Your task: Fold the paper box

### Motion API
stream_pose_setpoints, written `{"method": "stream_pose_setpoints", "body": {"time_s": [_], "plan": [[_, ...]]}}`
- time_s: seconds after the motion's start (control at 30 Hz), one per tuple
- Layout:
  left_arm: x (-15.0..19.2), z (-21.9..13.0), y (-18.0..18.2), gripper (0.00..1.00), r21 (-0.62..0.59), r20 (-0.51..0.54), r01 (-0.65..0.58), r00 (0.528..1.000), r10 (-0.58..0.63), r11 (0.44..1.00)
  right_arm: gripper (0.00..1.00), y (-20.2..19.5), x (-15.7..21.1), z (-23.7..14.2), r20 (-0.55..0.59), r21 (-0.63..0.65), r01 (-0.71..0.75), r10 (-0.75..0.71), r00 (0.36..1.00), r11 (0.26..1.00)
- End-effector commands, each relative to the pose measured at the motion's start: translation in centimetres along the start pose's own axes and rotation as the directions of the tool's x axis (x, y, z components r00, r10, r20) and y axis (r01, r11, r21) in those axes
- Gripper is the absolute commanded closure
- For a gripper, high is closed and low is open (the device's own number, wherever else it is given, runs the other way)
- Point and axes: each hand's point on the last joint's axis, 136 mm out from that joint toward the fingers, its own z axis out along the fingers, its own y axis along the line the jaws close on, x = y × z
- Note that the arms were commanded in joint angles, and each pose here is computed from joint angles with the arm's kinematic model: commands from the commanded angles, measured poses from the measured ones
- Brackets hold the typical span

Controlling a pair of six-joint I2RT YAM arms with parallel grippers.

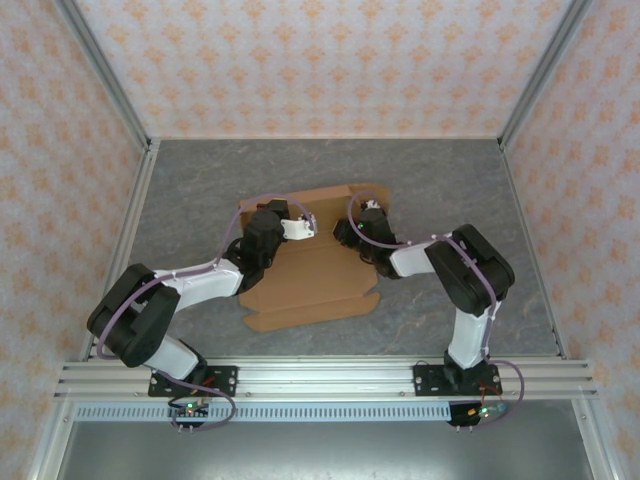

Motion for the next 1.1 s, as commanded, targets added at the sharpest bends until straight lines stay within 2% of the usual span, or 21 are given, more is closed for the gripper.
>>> {"method": "stream_pose_setpoints", "body": {"time_s": [0.0, 0.33, 0.7, 0.9, 1.07], "plan": [[-0.4, -0.2, 0.8, 1.0, -0.008, -0.005, 0.02, 1.0, -0.02, 1.0, 0.65, -1.7, 2.1, 0.3, -0.051, 0.046, -0.007, 0.01, 0.999, 0.999], [-0.4, -0.2, 0.9, 1.0, -0.009, -0.006, 0.019, 1.0, -0.019, 1.0, 0.61, -0.6, -1.3, -3.7, 0.025, 0.119, 0.111, -0.115, 0.993, 0.987], [-0.4, -0.2, 1.1, 1.0, -0.014, -0.01, 0.019, 1.0, -0.019, 1.0, 0.54, -3.1, -3.3, -10.6, 0.035, 0.263, 0.237, -0.254, 0.967, 0.935], [-0.4, -0.3, 1.2, 1.0, -0.015, -0.007, 0.019, 1.0, -0.019, 1.0, 0.52, -3.2, -8.5, -15.8, 0.14, 0.289, 0.243, -0.292, 0.946, 0.926], [-0.5, -0.3, 1.3, 1.0, -0.016, -0.006, 0.02, 1.0, -0.02, 1.0, 0.5, -3.6, -10.8, -14.2, 0.103, 0.286, 0.266, -0.305, 0.947, 0.921]]}}
